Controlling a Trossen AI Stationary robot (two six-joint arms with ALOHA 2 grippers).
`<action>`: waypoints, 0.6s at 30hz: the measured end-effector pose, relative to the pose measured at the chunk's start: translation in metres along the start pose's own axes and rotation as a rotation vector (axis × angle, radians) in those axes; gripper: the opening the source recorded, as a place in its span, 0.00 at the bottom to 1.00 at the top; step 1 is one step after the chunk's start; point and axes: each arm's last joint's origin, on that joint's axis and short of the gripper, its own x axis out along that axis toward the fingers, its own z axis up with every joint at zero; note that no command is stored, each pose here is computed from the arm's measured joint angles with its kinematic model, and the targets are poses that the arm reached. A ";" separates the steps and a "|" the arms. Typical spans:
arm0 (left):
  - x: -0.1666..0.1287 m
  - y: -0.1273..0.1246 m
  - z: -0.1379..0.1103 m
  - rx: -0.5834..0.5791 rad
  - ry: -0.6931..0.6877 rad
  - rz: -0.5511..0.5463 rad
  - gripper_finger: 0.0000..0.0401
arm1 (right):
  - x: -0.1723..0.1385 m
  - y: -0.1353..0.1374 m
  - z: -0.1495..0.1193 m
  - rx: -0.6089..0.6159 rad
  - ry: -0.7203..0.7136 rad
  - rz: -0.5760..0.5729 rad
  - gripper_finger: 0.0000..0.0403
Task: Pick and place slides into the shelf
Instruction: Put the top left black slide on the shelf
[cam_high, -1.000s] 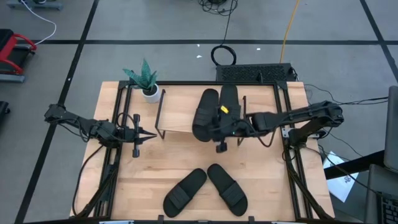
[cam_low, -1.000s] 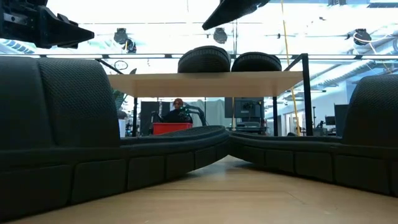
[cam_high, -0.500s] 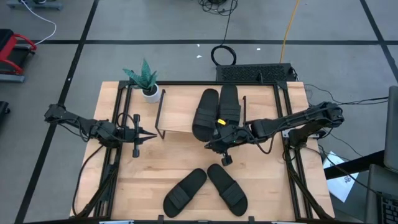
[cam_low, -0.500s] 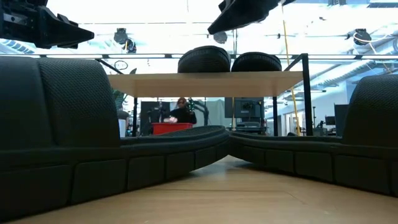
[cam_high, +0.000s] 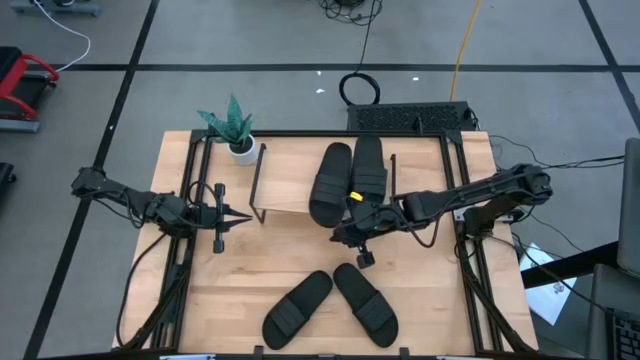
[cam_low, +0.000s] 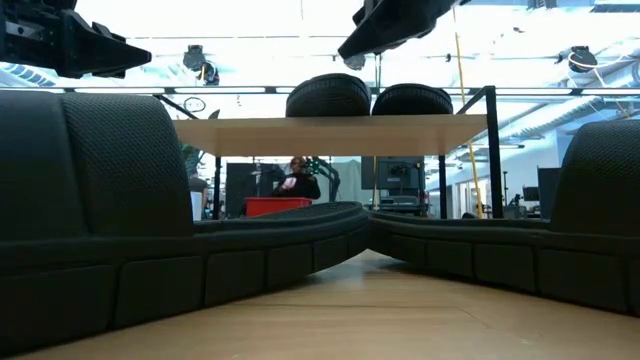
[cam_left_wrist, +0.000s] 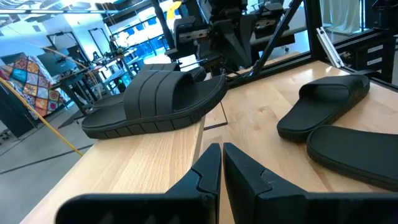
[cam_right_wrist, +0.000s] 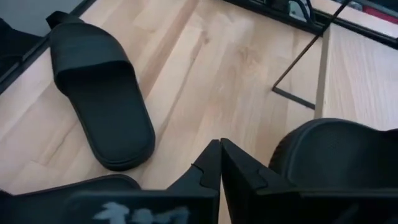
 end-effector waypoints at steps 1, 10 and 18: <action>0.000 0.000 0.000 0.000 0.000 0.000 0.06 | 0.001 0.000 0.000 0.003 0.002 -0.002 0.00; 0.000 0.000 0.000 0.000 0.000 0.000 0.06 | 0.009 -0.002 -0.005 0.005 0.047 -0.101 0.00; 0.000 0.000 0.000 0.000 0.000 0.000 0.06 | 0.008 -0.004 -0.008 0.023 0.092 -0.177 0.00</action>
